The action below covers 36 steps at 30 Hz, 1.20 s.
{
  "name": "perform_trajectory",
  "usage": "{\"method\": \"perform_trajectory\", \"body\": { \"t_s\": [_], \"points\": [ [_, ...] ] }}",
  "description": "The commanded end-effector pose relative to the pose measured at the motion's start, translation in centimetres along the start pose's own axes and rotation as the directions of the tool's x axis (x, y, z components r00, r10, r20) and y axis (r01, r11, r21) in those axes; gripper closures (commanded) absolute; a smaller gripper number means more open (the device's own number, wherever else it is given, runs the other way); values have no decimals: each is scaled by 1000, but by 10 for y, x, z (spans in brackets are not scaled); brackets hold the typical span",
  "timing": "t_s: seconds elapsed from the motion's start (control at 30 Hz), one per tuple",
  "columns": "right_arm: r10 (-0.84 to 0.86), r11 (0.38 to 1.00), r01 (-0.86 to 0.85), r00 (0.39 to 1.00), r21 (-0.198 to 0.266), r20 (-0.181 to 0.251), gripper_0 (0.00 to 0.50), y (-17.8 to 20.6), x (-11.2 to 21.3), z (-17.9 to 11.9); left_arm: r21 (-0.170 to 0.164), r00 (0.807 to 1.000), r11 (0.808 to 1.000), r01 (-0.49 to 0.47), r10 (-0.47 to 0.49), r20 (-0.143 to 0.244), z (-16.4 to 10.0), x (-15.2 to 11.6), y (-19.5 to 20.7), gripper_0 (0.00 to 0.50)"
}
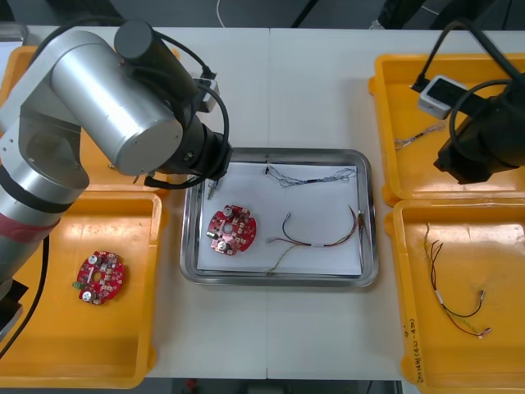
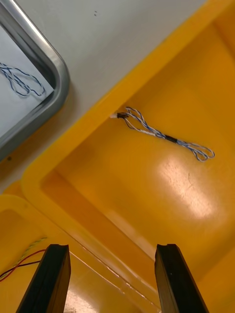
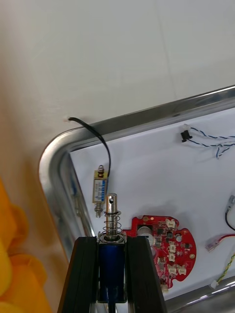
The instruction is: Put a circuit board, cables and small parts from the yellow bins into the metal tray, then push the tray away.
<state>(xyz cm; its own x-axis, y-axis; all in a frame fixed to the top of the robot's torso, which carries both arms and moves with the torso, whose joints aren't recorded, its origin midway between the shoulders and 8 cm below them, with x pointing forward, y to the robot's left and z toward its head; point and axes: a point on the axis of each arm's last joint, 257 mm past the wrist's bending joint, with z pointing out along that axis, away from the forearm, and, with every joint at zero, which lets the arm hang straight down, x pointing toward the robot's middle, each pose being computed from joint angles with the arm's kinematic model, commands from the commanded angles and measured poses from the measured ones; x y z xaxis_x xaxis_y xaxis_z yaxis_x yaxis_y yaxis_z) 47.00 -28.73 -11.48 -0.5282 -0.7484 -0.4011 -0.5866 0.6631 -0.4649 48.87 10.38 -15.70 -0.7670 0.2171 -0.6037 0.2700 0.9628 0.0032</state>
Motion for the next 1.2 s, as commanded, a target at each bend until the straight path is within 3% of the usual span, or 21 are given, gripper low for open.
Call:
{"method": "perform_trajectory", "body": {
  "t_s": [0.03,0.13,0.6,0.8,1.03,1.2],
  "points": [
    [160,986,-160,987,55,0,0,-27,42,-16,35,998,999,0,-2,59,2,-25,-36,498],
    [214,975,-213,977,59,-9,0,-32,60,-17,25,998,1000,2,-3,62,12,-29,-41,499],
    [469,881,-466,883,76,-28,0,-31,111,-21,34,997,999,14,-17,76,57,-31,-55,499],
    [587,809,-580,808,95,-61,0,-16,139,-21,36,997,999,15,-17,71,70,-25,-56,498],
    [671,741,-664,739,97,-66,0,-5,149,-21,27,997,1000,15,-16,71,79,-21,-56,500],
    [711,703,-707,699,73,-75,0,6,151,-16,22,998,1000,13,-14,67,81,-17,-57,496]
  ]
}}
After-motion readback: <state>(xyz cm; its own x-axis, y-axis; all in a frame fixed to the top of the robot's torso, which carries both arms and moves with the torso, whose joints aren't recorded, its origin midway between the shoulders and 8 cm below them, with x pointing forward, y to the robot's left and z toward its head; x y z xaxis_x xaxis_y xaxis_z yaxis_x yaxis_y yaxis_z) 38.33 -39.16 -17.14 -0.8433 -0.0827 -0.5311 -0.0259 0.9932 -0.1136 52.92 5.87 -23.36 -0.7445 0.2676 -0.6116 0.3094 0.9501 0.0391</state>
